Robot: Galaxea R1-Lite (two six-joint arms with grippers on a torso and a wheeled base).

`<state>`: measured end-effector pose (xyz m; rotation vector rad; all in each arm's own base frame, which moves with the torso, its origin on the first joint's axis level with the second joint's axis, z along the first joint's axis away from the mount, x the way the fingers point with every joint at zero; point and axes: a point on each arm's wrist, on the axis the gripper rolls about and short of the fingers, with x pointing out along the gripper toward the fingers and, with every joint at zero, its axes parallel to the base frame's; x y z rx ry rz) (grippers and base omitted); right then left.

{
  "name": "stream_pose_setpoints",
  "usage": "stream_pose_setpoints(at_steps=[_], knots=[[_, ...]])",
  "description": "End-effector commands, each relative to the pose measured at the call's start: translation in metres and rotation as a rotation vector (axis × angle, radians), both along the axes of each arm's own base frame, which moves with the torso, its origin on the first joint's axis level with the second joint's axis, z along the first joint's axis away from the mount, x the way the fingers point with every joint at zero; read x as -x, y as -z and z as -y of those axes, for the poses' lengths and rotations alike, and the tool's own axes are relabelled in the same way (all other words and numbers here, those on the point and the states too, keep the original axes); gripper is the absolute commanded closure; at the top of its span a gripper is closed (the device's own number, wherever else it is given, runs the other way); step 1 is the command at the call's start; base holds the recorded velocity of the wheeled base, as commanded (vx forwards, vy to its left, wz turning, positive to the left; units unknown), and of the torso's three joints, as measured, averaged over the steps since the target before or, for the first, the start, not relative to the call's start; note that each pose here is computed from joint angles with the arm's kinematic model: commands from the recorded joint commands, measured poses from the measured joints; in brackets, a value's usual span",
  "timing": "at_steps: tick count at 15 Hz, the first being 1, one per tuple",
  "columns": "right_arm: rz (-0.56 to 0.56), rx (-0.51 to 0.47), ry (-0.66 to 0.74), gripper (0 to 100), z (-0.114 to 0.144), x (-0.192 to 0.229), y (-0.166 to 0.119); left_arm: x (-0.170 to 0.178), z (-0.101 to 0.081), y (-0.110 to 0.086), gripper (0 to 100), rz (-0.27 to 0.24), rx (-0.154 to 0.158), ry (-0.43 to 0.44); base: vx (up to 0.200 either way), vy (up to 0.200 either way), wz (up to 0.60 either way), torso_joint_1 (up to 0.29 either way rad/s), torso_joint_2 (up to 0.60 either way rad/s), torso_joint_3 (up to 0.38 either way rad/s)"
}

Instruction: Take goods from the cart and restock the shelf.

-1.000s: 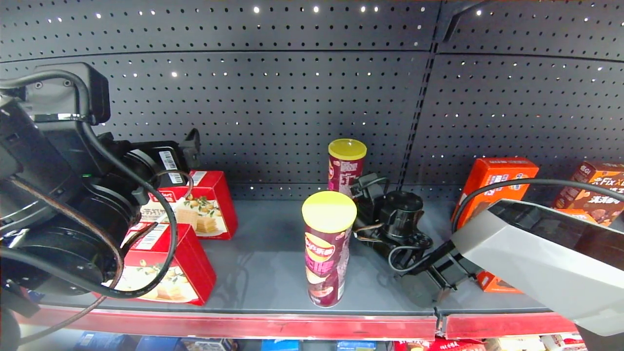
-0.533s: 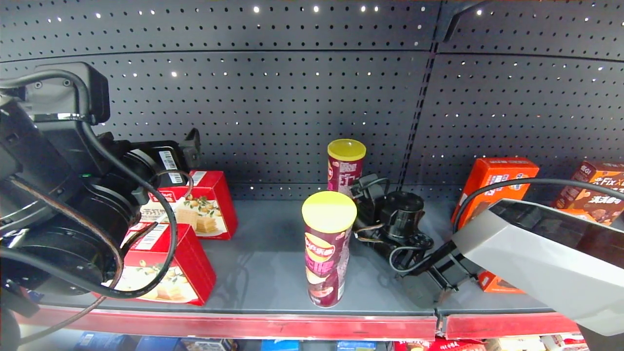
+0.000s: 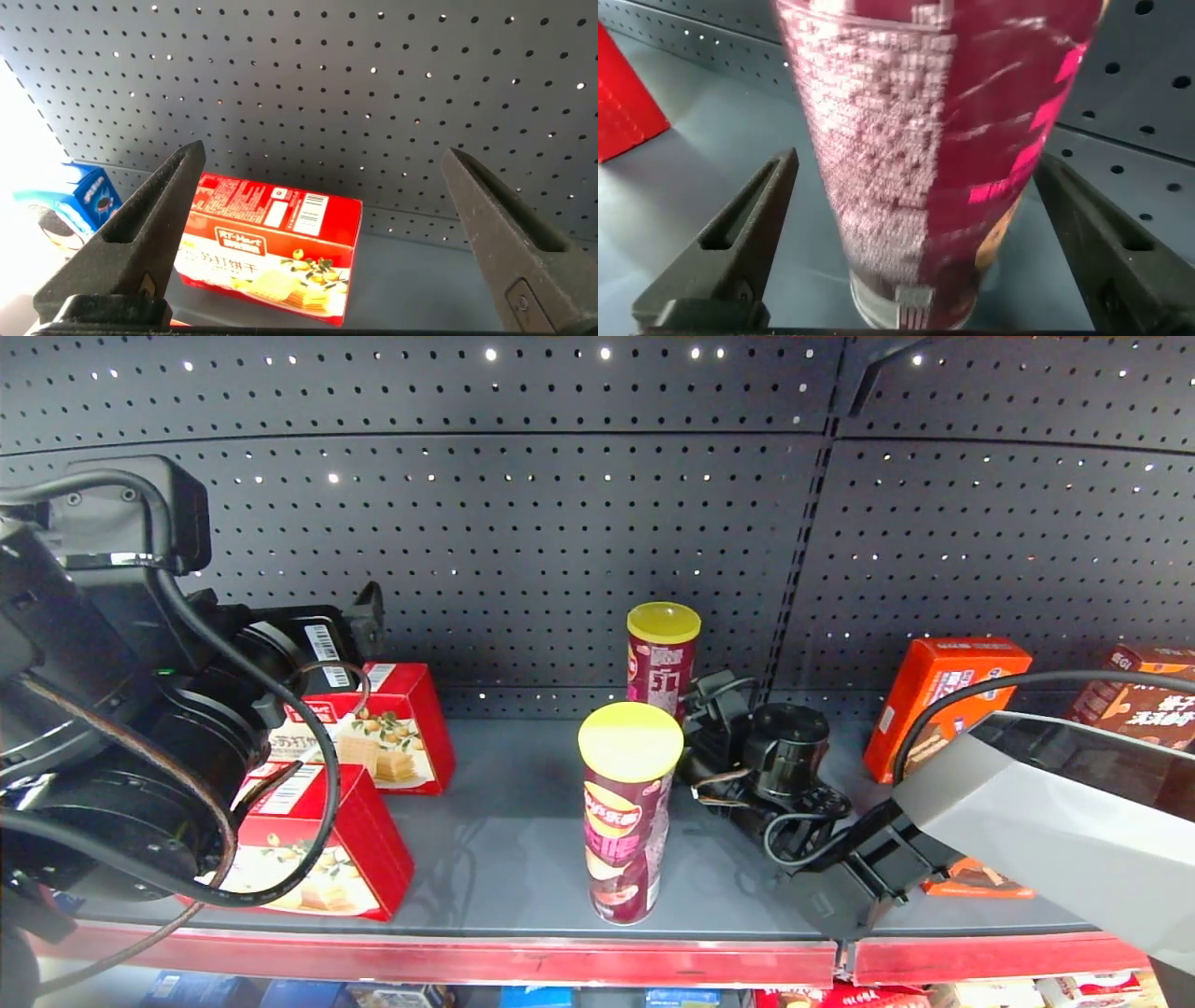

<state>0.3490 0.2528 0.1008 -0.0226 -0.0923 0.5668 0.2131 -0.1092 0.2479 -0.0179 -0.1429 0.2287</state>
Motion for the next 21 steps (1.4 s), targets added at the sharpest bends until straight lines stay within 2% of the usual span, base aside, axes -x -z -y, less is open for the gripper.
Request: stream_pose_setpoints(at_steps=[1,16,21], knots=[[0.008,-0.005,-0.001,0,0.003,0.005,-0.007,0.0,0.0,0.0,0,-0.001,-0.001,0.0,0.0,0.0,0.0,0.0,0.0,0.0],[-0.017,0.007,-0.019,0,0.039,0.057,-0.041,-0.001,-0.001,0.0,0,-0.001,-0.001,-0.005,0.0,0.0,0.0,0.0,0.0,0.0],[-0.033,0.016,0.012,0,0.056,0.063,-0.042,-0.001,-0.001,0.0,0,0.001,0.001,-0.005,0.0,0.0,0.0,0.0,0.0,0.0]])
